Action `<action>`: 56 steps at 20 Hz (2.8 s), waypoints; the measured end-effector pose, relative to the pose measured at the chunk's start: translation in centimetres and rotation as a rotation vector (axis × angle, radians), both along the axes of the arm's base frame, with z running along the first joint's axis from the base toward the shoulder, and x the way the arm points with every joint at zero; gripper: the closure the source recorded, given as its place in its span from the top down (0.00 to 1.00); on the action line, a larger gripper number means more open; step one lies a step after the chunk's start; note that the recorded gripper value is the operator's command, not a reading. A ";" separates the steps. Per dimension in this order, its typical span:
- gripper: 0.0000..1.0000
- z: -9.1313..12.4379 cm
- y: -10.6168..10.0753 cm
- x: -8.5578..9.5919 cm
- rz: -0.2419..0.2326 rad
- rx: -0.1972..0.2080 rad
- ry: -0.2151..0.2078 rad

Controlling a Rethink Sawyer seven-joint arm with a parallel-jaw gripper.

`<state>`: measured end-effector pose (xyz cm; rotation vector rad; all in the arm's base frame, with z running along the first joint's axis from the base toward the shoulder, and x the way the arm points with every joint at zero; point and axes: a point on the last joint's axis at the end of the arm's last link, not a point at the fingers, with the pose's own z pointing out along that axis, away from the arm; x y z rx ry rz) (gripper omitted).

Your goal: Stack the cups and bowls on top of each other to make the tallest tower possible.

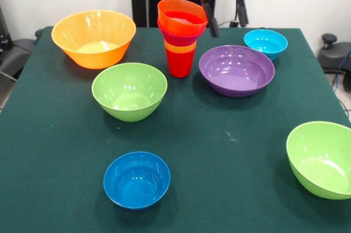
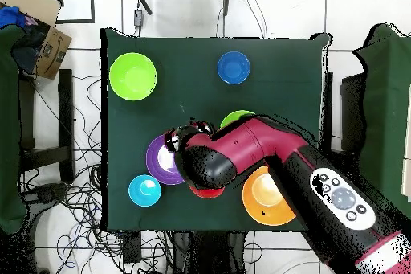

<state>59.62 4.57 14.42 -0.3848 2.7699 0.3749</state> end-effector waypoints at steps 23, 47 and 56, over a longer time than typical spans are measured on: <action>1.00 -5.8 1.3 6.9 -0.090 0.009 -0.003; 1.00 -7.3 4.8 11.0 -0.099 0.007 -0.037; 1.00 -9.0 5.8 10.9 -0.093 -0.030 -0.021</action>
